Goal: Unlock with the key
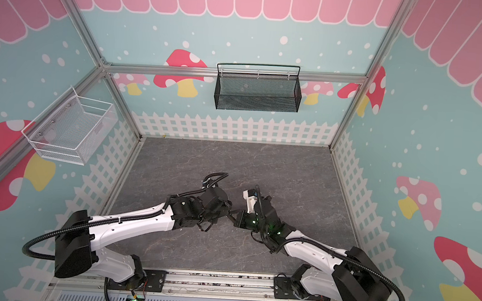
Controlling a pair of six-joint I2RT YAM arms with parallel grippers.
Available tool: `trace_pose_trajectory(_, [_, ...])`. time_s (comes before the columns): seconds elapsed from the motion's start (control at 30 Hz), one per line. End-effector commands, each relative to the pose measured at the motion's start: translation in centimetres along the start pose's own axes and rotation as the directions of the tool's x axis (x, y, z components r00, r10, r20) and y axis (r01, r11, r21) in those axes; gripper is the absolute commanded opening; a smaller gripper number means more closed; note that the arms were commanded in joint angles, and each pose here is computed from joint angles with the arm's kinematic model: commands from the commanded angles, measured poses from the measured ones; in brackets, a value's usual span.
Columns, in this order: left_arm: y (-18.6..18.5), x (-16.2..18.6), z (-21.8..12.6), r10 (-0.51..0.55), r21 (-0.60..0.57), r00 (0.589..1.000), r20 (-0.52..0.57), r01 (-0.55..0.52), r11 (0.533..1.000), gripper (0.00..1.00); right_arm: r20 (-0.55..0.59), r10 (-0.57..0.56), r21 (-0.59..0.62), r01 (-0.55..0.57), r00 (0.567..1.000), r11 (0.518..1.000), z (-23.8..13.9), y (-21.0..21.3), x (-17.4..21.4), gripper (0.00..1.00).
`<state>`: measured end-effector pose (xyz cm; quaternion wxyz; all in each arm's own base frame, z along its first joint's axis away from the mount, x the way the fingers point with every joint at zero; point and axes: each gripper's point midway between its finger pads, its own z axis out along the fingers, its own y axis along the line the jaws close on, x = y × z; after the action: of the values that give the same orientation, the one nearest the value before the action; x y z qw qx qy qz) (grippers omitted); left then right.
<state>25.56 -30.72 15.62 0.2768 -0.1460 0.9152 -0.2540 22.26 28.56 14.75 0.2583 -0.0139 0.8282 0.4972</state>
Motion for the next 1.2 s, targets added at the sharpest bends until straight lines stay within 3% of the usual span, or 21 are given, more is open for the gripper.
trace_pose_trajectory(0.0, [-0.2,2.4,-1.2,-0.007,0.033,0.997,-0.079,0.010,0.999,0.00,0.190,-0.038,-0.067,0.052,0.981,0.996,-0.9,3.4,-4.9,0.00])
trace_pose_trajectory(0.37, [0.0,1.5,-1.3,-0.088,0.088,0.995,-0.049,0.092,0.992,0.00,0.139,-0.166,-0.260,0.198,0.976,0.945,-1.4,8.2,-4.1,0.00])
trace_pose_trajectory(0.8, [1.0,0.5,-1.8,-0.172,0.153,0.985,-0.009,0.172,0.973,0.00,0.073,-0.180,-0.482,0.193,0.981,0.855,-2.7,12.2,-2.6,0.00])
trace_pose_trajectory(1.17, [0.2,-0.1,-2.2,-0.221,0.241,0.975,0.005,0.213,0.947,0.00,0.074,-0.150,-0.563,0.166,0.986,0.809,-3.9,13.6,-2.5,0.00])
